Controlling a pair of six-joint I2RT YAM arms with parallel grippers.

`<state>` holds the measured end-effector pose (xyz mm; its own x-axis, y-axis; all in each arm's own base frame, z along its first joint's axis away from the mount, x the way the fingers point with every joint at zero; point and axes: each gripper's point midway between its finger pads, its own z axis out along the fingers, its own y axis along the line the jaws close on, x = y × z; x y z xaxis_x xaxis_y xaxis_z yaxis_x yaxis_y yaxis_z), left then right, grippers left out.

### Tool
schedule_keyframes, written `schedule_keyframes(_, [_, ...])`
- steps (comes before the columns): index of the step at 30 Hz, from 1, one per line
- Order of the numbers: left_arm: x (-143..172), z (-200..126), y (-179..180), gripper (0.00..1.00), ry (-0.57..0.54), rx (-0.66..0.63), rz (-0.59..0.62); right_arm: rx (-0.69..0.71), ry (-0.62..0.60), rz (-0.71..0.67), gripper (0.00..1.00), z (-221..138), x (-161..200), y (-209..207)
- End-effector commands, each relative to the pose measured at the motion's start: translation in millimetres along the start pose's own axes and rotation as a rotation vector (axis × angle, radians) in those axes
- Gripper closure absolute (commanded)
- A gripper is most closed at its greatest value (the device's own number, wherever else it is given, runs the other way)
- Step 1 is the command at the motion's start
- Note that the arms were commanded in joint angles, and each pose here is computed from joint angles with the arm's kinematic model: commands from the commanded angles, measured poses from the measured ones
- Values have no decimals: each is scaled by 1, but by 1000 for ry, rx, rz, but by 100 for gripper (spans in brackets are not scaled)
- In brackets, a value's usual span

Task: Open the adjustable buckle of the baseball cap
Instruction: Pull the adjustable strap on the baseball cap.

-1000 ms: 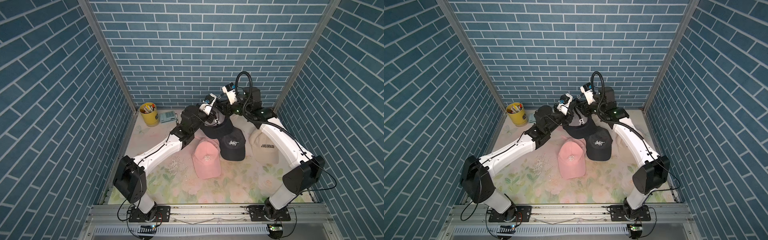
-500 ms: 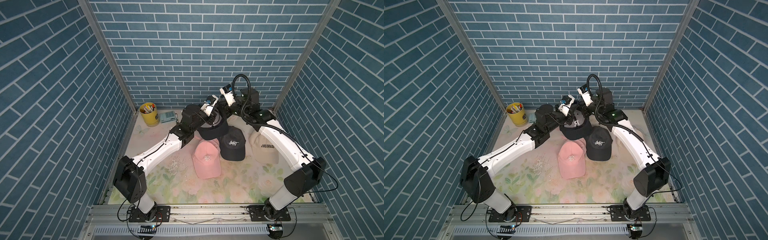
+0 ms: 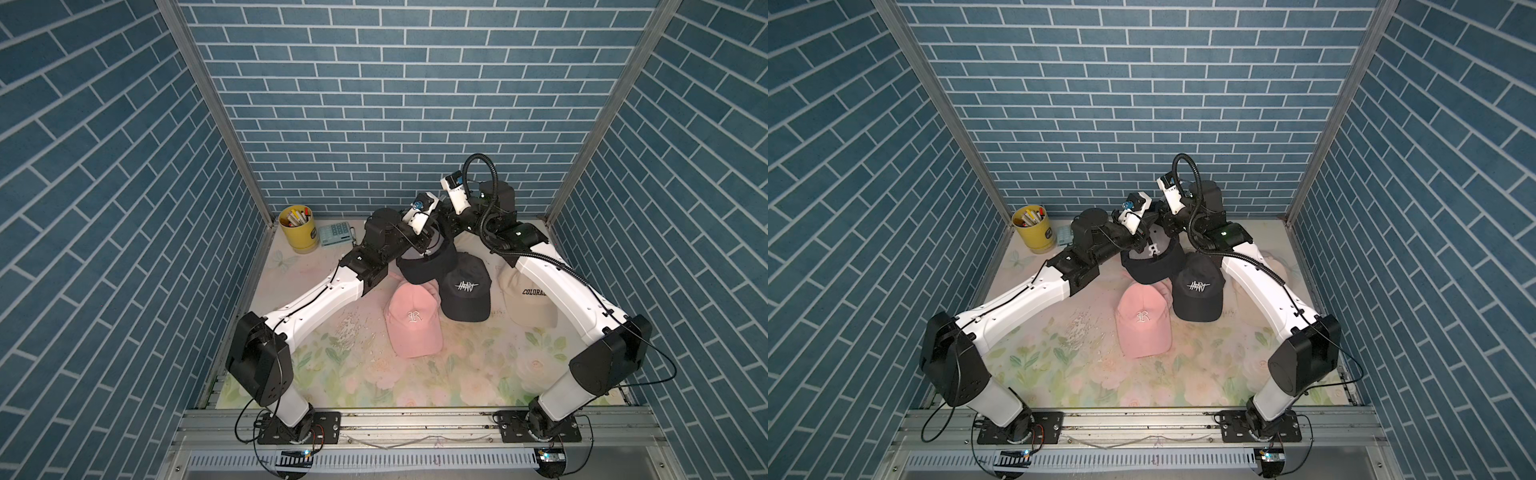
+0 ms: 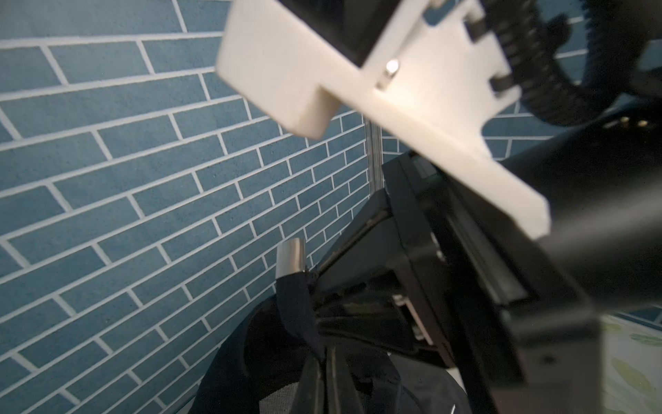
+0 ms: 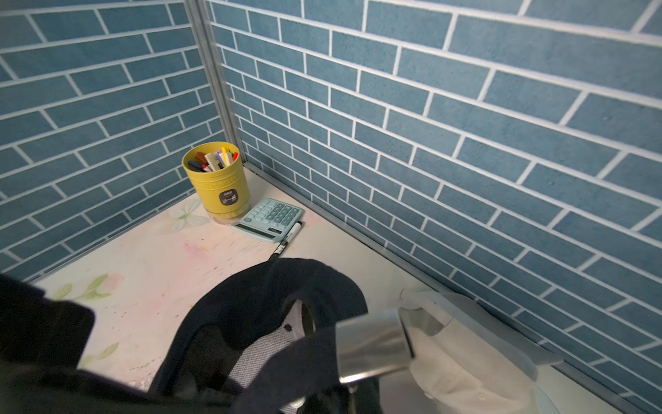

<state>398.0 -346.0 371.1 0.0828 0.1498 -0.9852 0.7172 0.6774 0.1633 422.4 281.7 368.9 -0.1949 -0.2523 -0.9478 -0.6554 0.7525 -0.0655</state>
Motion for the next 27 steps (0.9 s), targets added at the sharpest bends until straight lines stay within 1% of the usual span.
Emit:
schedule_keyframes(1, [-8, -7, -8, 100, -3, 48, 2, 121, -73, 36, 100, -12, -21, -21])
schedule_keyframes(5, [2, -20, 1, 100, 20, -22, 12, 185, -57, 62, 100, -13, -20, -34])
schedule_keyframes(7, [3, -31, 19, 100, 6, -119, 1, 200, -48, 80, 100, -11, -20, -38])
schedule_keyframes(9, [2, -44, 46, 100, -22, -246, -36, 204, -35, 100, 100, -9, -20, -40])
schedule_keyframes(10, [1, -49, 61, 93, -41, -296, -62, 198, -26, 110, 100, -7, -20, -39])
schedule_keyframes(11, [0, -52, 70, 72, -53, -325, -83, 197, -23, 131, 100, -6, -21, -39])
schedule_keyframes(12, [-3, -51, 78, 42, -63, -337, -103, 192, -22, 161, 100, -4, -21, -38])
schedule_keyframes(14, [-9, -49, 85, 16, -69, -361, -127, 201, -20, 234, 100, 0, -23, -38])
schedule_keyframes(15, [-11, -49, 86, 11, -77, -367, -141, 218, -18, 281, 100, 1, -24, -39])
schedule_keyframes(17, [-9, -55, 88, 8, -92, -384, -172, 268, -9, 351, 100, 5, -25, -40])
schedule_keyframes(18, [-8, -61, 89, 3, -106, -399, -192, 296, -3, 379, 100, 7, -25, -39])
schedule_keyframes(22, [8, -88, 79, 1, -135, -426, -264, 437, 21, 449, 100, 16, -25, -41])
schedule_keyframes(24, [13, -96, 63, 1, -141, -419, -277, 485, 33, 477, 100, 19, -26, -43])
schedule_keyframes(25, [15, -98, 51, 2, -142, -411, -265, 517, 36, 491, 100, 19, -26, -44])
schedule_keyframes(27, [23, -97, 25, 2, -136, -368, -244, 527, 37, 508, 100, 23, -29, -40])
